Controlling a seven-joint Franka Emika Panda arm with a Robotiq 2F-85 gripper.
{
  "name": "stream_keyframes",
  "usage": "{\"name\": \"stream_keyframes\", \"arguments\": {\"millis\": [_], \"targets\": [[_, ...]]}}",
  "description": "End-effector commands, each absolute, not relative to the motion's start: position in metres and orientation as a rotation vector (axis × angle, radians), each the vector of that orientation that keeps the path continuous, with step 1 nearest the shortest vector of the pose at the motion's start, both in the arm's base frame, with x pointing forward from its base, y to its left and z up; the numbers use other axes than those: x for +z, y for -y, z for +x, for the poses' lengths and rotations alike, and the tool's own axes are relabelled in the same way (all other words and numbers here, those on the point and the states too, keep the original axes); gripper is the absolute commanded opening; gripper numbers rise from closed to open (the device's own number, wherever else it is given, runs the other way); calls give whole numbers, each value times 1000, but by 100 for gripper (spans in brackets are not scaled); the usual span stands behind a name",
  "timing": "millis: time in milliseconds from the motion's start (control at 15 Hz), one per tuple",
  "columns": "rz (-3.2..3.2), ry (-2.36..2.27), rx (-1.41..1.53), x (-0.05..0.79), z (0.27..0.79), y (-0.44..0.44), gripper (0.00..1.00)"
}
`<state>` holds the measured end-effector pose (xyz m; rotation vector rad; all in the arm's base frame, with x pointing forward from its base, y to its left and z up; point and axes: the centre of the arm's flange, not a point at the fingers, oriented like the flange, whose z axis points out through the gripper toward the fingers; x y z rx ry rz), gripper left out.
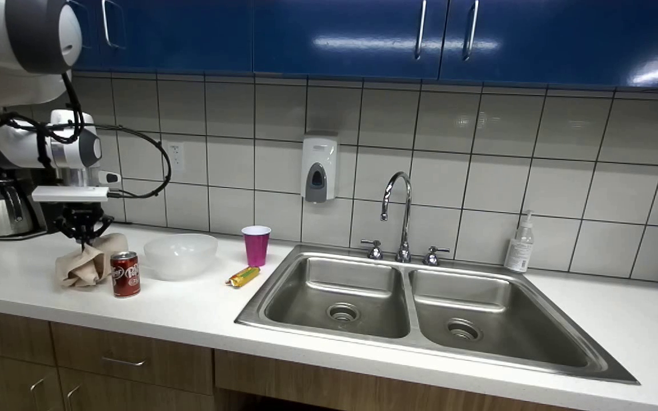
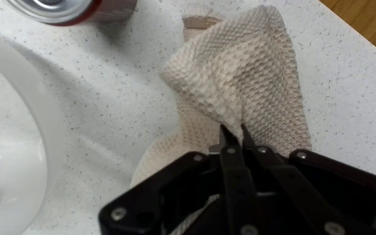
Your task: Put the towel in the bowl
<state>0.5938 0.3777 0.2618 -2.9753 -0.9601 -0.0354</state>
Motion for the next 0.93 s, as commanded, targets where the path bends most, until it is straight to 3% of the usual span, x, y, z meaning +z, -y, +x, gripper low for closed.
{"name": "stream_keyframes", "arguments": {"millis": [0, 867], "targets": [[-2956, 987, -124, 295, 591, -375, 1], [-2917, 923, -386, 368, 600, -364, 1]]}}
